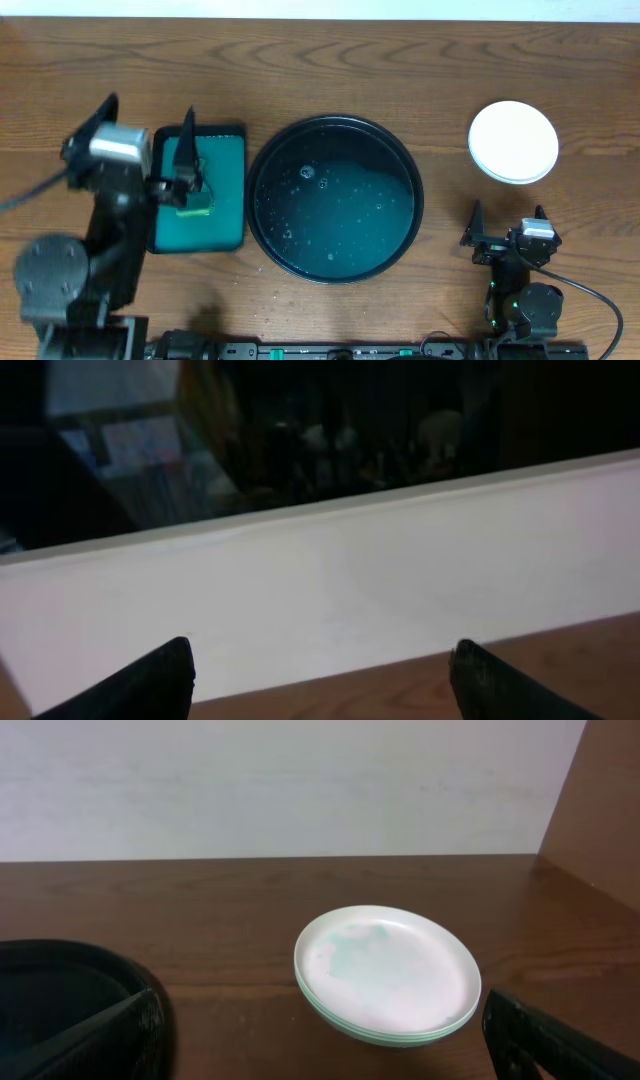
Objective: Clean dirty plates on tray and stack at the side
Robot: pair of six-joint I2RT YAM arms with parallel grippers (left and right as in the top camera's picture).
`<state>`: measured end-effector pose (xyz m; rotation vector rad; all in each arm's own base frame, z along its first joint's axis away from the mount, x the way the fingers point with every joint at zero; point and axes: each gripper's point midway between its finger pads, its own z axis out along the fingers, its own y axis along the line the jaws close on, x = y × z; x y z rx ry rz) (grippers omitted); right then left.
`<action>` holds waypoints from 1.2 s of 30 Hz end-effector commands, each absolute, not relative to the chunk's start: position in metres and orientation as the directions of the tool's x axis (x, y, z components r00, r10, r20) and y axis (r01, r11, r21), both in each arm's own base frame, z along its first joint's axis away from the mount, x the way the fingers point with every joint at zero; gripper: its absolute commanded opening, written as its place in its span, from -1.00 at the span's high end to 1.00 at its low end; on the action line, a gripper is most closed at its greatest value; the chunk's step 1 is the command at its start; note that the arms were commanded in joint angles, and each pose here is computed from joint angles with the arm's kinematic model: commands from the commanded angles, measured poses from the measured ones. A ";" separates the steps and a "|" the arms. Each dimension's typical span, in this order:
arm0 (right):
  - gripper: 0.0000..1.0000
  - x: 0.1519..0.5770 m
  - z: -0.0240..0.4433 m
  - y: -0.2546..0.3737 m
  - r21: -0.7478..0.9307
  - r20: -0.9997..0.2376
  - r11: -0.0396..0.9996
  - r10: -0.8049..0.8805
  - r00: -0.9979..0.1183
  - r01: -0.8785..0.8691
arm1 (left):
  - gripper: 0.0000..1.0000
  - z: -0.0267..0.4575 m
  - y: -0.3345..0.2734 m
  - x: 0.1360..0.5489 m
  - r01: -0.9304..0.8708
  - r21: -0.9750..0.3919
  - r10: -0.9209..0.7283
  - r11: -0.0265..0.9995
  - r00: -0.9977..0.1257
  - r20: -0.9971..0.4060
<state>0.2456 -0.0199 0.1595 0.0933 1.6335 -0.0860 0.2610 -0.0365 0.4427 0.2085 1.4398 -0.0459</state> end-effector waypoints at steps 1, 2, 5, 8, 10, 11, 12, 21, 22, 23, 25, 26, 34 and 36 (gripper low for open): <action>-0.99 0.245 0.159 -0.021 0.014 -0.998 0.993 0.021 -0.061 0.120 | -0.64 0.425 -0.029 0.249 0.135 0.078 0.054 0.988 0.168 -0.984; -0.99 0.245 0.159 -0.021 0.014 -0.998 0.993 0.021 -0.061 0.120 | -0.64 0.420 -0.028 0.246 0.132 0.069 0.044 0.989 0.180 -0.983; -0.98 0.245 0.159 -0.021 0.014 -0.998 0.993 0.021 -0.061 0.121 | -0.64 0.399 -0.026 0.237 0.129 0.046 0.018 0.991 0.212 -0.977; -0.98 0.245 0.159 -0.021 0.014 -0.998 0.993 0.021 -0.061 0.121 | -0.64 0.375 -0.024 0.231 0.128 0.008 -0.022 0.992 0.232 -0.973; -0.98 0.245 0.159 -0.021 0.014 -0.998 0.993 0.021 -0.061 0.120 | -0.64 0.359 -0.021 0.229 0.125 -0.026 -0.055 0.992 0.235 -0.970; -0.98 0.245 0.159 -0.021 0.014 -0.998 0.993 0.021 -0.061 0.120 | -0.64 0.350 -0.020 0.228 0.123 -0.045 -0.073 0.991 0.235 -0.969; -0.99 0.245 0.159 -0.021 0.014 -0.998 0.993 0.021 -0.061 0.121 | -0.64 0.342 -0.018 0.228 0.122 -0.060 -0.088 0.991 0.234 -0.968; -0.99 0.245 0.160 -0.021 0.014 -0.998 0.993 0.021 -0.060 0.121 | -0.64 0.282 -0.012 0.227 0.114 -0.136 -0.160 0.984 0.235 -0.959; -0.98 0.245 0.159 -0.021 0.014 -0.998 0.993 0.021 -0.061 0.121 | -0.64 0.276 -0.012 0.227 0.116 -0.146 -0.170 0.983 0.235 -0.957; -0.99 0.245 0.159 -0.021 0.014 -0.998 0.993 0.021 -0.061 0.121 | -0.64 0.272 -0.012 0.228 0.116 -0.148 -0.172 0.982 0.235 -0.957; -0.98 0.245 0.159 -0.021 0.014 -0.998 0.993 0.021 -0.061 0.120 | -0.64 0.264 -0.011 0.230 0.115 -0.164 -0.187 0.980 0.229 -0.955; -0.99 0.245 0.159 -0.021 0.014 -0.998 0.993 0.021 -0.061 0.120 | -0.64 0.260 -0.010 0.231 0.113 -0.174 -0.195 0.978 0.222 -0.955; -0.98 0.245 0.159 -0.021 0.014 -0.998 0.993 0.021 -0.061 0.120 | -0.64 0.239 -0.008 0.237 0.096 -0.181 -0.196 0.979 0.182 -0.964; -0.98 0.245 0.159 -0.021 0.014 -0.998 0.993 0.021 -0.061 0.121 | -0.64 0.232 -0.008 0.239 0.093 -0.183 -0.196 0.979 0.168 -0.966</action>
